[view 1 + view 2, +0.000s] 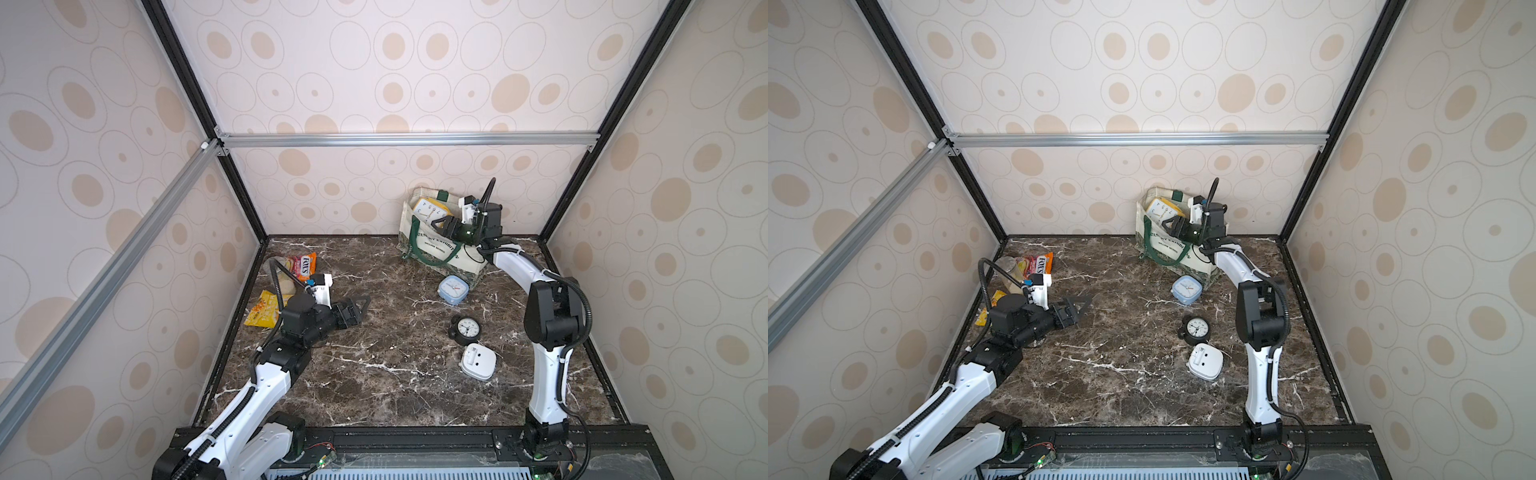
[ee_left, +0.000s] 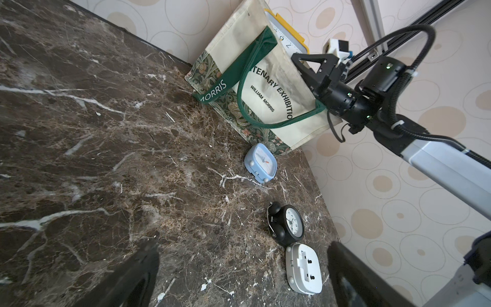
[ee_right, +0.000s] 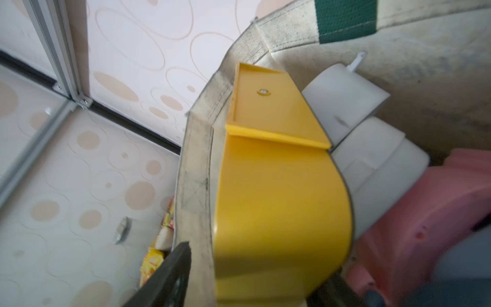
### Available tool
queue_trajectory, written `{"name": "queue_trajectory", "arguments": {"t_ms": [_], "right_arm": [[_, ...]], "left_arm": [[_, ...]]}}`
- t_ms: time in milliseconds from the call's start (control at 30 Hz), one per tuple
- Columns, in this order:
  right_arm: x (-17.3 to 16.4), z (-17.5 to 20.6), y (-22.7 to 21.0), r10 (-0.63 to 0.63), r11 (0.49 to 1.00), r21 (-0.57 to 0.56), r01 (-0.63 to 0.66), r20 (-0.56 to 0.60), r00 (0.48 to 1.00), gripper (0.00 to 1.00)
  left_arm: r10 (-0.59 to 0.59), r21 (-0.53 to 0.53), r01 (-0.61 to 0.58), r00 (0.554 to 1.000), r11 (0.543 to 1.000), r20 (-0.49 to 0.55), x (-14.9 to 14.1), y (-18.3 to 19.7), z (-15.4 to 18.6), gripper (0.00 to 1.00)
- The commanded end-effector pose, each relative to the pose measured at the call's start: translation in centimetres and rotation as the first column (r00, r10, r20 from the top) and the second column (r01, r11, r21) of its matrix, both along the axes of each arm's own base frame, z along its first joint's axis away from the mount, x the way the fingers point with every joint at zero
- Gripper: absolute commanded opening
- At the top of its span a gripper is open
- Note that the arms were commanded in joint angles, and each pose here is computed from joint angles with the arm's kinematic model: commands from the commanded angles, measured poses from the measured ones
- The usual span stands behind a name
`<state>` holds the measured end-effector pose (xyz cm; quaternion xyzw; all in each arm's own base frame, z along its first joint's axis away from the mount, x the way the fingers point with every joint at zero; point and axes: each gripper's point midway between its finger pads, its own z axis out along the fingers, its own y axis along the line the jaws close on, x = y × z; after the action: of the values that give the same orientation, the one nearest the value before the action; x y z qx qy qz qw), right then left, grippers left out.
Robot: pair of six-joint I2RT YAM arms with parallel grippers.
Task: Put the alarm clock into the canvas bag
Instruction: Place the alarm at the canvas bag, then adjust the alarm at the center of the board.
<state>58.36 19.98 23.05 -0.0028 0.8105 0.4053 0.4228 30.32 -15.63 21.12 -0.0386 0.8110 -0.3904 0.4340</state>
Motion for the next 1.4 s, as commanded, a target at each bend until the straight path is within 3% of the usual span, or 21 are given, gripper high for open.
{"name": "queue_trajectory", "arguments": {"t_ms": [0,267,400,633,833,1000,1200,1367], "right_arm": [[-1.4,2.3,-1.0,-0.001,0.997,-0.073,0.008,0.093,0.996,0.75],[-3.7,4.2,-2.0,-0.04,0.996,-0.077,0.054,0.169,0.985,0.8],[-5.8,6.1,-2.2,-0.067,0.994,-0.066,0.086,0.251,0.966,0.83],[-11.8,6.3,-2.4,-0.101,0.984,-0.114,0.137,0.279,0.955,0.91],[-19.2,5.1,-5.3,-0.154,0.966,-0.163,0.203,0.268,0.951,1.0],[-24.8,3.2,-8.0,-0.206,0.941,-0.233,0.244,0.175,0.963,1.0],[-31.5,-4.1,-12.2,-0.373,0.889,-0.315,0.332,-0.076,0.925,1.0],[-35.5,-10.2,-10.9,-0.299,0.935,-0.285,0.212,-0.313,0.902,1.0]], "left_arm": [[-0.011,-0.029,0.011,1.0,1.0,0.018,0.4,-0.4,0.6,0.98],[-0.034,-0.042,0.034,0.999,0.999,-0.004,0.3,-1.0,-0.1,0.99],[-0.012,0.032,0.013,0.999,0.999,-0.034,0.6,-0.7,-1.2,0.98],[-0.056,0.126,0.061,0.998,0.99,-0.043,0.1,-2.7,-2.1,0.99],[-0.103,0.17,0.111,0.993,0.979,-0.051,-0.4,-4.7,-3.4,0.98],[-0.145,0.194,0.154,0.987,0.969,-0.063,-0.5,-6.5,-4.4,0.98],[-0.198,0.225,0.208,0.978,0.952,-0.067,-0.9,-8.7,-5.0,0.98],[-0.292,0.271,0.315,0.949,0.91,-0.121,-2.3,-11.4,-7.2,0.98]]}}
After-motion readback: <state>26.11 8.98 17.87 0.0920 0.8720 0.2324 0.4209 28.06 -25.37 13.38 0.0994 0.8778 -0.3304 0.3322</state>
